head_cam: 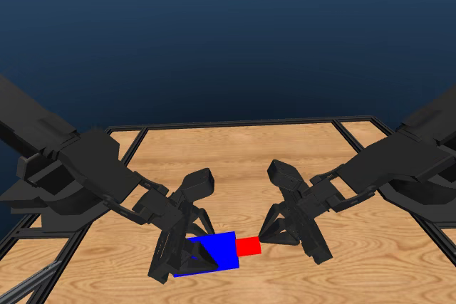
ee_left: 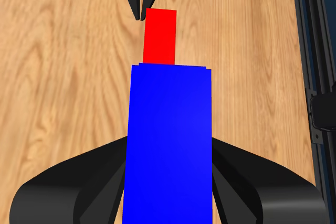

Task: Insert peg into socket

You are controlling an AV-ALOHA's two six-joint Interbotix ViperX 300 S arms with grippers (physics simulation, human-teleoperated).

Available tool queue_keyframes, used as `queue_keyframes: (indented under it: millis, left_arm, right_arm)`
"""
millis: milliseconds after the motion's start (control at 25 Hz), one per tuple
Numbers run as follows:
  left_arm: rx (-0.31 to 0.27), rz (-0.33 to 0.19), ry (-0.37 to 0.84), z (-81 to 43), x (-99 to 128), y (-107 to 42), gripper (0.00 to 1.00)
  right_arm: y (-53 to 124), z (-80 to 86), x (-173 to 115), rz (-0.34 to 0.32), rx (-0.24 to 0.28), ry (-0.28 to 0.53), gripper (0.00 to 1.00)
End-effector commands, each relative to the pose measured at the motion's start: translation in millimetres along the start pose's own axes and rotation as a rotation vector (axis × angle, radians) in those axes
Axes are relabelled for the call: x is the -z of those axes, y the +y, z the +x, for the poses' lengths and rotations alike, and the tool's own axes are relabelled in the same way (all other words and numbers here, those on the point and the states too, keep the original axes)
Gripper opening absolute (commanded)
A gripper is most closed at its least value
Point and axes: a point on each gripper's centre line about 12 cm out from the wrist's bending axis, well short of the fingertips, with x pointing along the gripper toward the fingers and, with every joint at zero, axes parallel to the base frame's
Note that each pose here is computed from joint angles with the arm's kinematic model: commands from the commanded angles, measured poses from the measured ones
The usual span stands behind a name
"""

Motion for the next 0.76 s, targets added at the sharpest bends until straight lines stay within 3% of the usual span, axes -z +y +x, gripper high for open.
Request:
queue_keyframes:
  millis: [40, 200, 400, 440, 560, 600, 640, 680, 760]
  left_arm:
    - [0.013, -0.018, -0.008, -4.8, -16, -10.4, 0.0]
    - [-0.004, -0.022, 0.02, -5.0, -15, -10.7, 0.0]
    - [-0.038, -0.03, 0.078, -7.2, -8, -13.2, 0.0]
    - [-0.021, -0.026, 0.065, -10.0, -11, -18.6, 0.0]
    - [-0.043, -0.045, 0.076, -15.5, -16, -20.9, 0.0]
    - [-0.073, -0.023, 0.12, -13.0, -5, -19.6, 0.0]
    - [-0.072, -0.044, 0.105, -16.3, -8, -18.7, 0.0]
    - [-0.042, -0.04, 0.08, -19.9, -12, -22.9, 0.0]
    - [-0.04, -0.05, 0.071, -21.4, -11, -21.6, 0.0]
  right_arm:
    - [16.5, 30.6, -25, 0.008, -0.07, -0.158, 0.0]
    - [26.8, 45.7, -45, 0.001, -0.108, -0.243, 0.0]
    - [26.4, 56.8, -43, 0.003, -0.107, -0.241, 0.0]
    - [24.3, 55.3, -39, 0.006, -0.1, -0.231, 0.0]
    - [12.4, 41.3, -22, 0.032, -0.064, -0.177, 0.0]
    - [9.9, 35.7, -20, 0.039, -0.059, -0.177, 0.0]
    - [6.2, 24.7, -16, 0.052, -0.053, -0.183, 0.0]
    - [3.3, 11.0, -12, 0.061, -0.053, -0.196, 0.0]
    - [8.4, -11.1, -18, 0.049, -0.082, -0.322, 0.0]
